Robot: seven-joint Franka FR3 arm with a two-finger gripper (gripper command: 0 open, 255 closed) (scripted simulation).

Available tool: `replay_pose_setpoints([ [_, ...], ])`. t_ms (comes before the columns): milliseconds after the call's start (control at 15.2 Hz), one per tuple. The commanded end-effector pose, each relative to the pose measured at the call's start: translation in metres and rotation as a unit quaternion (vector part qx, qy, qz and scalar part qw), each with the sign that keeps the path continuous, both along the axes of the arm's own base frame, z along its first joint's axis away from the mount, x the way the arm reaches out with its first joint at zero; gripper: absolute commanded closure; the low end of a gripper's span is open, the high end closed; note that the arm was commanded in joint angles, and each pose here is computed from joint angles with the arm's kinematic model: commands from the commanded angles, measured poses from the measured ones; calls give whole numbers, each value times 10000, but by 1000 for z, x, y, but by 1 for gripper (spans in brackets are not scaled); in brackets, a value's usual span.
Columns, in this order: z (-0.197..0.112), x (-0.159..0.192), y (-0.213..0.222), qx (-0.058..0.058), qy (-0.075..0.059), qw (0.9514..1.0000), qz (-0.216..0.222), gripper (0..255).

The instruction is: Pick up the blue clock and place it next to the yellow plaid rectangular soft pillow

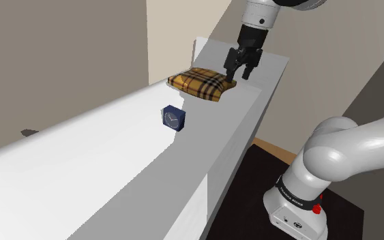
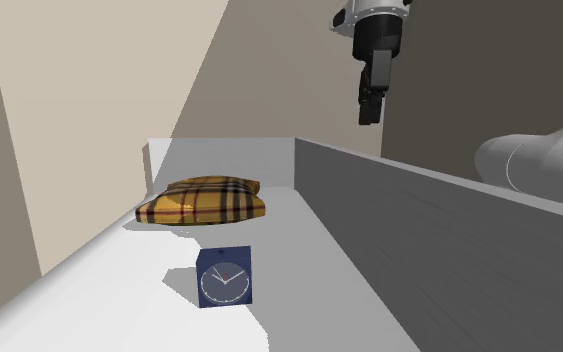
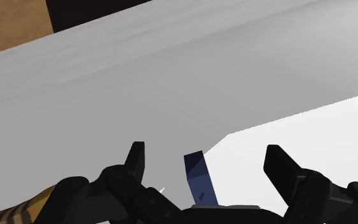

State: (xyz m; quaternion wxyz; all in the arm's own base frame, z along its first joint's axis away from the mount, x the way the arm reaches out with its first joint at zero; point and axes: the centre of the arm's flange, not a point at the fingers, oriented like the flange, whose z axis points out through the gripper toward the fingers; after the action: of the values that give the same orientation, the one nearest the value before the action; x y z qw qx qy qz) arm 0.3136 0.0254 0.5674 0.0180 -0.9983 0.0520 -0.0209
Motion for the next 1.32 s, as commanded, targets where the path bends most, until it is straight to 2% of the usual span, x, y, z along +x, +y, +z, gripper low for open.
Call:
replay_pose_setpoints([
  [0,0,0,0,0,0,10000,0,0],
  [1254,-170,187,25,-154,107,9986,497,0],
])
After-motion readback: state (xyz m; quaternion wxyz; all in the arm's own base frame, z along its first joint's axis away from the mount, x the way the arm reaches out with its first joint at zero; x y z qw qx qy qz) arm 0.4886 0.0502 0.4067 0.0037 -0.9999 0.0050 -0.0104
